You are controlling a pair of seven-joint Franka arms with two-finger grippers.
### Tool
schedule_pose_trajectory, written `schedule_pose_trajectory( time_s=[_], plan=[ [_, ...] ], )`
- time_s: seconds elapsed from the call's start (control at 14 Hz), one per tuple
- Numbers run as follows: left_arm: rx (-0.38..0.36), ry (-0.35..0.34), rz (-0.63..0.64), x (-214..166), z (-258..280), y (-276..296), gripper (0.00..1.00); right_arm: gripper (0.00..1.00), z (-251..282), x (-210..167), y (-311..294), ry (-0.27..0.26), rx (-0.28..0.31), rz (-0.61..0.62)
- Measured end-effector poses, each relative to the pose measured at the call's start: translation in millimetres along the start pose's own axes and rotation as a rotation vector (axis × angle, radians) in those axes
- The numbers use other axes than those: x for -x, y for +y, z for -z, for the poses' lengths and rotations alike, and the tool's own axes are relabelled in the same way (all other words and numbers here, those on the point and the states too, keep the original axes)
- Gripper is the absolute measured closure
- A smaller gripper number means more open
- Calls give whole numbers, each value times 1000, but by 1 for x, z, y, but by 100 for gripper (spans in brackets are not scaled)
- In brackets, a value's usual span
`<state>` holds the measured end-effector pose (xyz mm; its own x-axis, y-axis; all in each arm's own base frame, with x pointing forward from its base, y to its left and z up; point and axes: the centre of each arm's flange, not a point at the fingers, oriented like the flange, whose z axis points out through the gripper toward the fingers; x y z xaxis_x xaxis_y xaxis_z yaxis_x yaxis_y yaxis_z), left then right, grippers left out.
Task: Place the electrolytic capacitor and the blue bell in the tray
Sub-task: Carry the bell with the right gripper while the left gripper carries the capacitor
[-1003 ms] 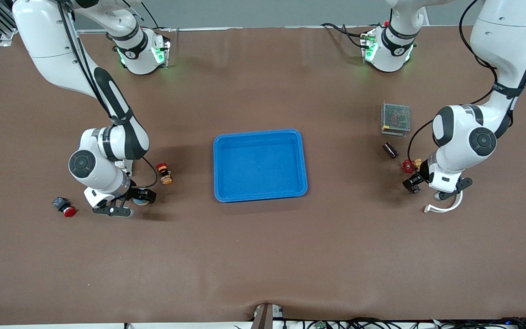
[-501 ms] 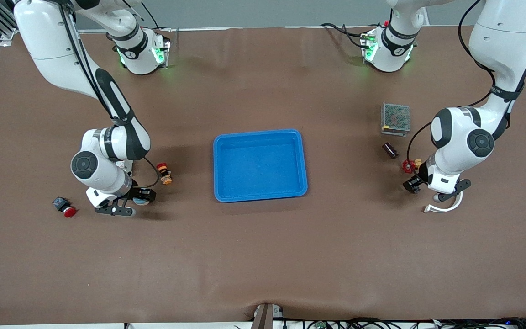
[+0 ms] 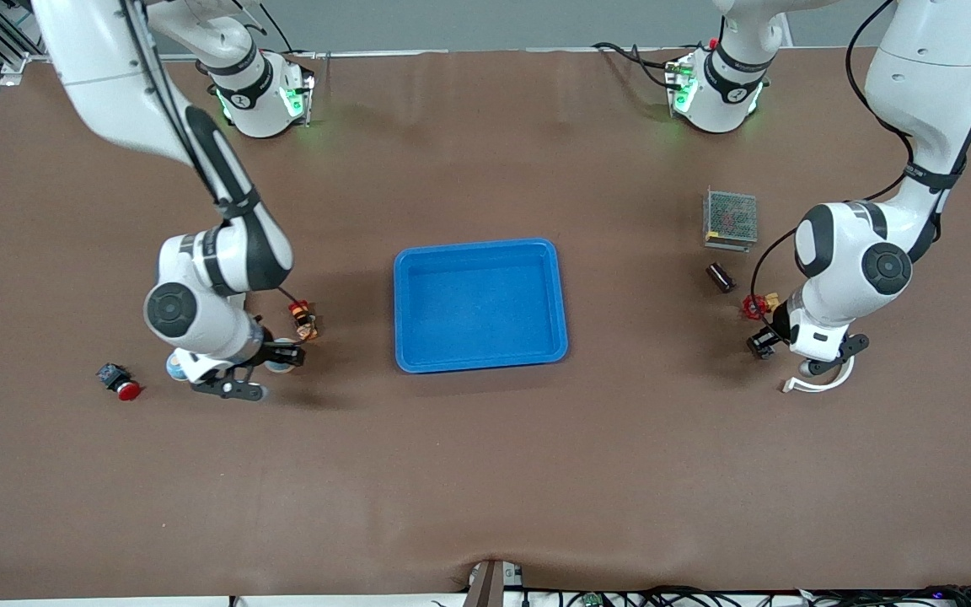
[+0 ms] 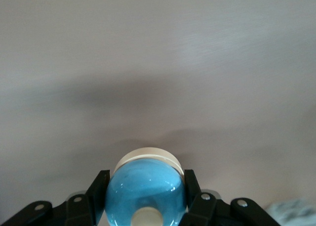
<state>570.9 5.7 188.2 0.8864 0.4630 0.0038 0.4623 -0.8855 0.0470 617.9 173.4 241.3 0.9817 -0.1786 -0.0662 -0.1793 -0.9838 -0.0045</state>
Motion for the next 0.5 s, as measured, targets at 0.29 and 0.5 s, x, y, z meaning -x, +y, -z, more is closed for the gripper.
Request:
schedule_pose_trajectory(
  time_s=[0.29,0.5],
  plan=[
    [4,5,3,-1,2,3,66,34,38,52,-111,2,4,-23],
    [12,12,36,4,5,22,66,34,32,85,-151,-7,17,-46]
  ],
)
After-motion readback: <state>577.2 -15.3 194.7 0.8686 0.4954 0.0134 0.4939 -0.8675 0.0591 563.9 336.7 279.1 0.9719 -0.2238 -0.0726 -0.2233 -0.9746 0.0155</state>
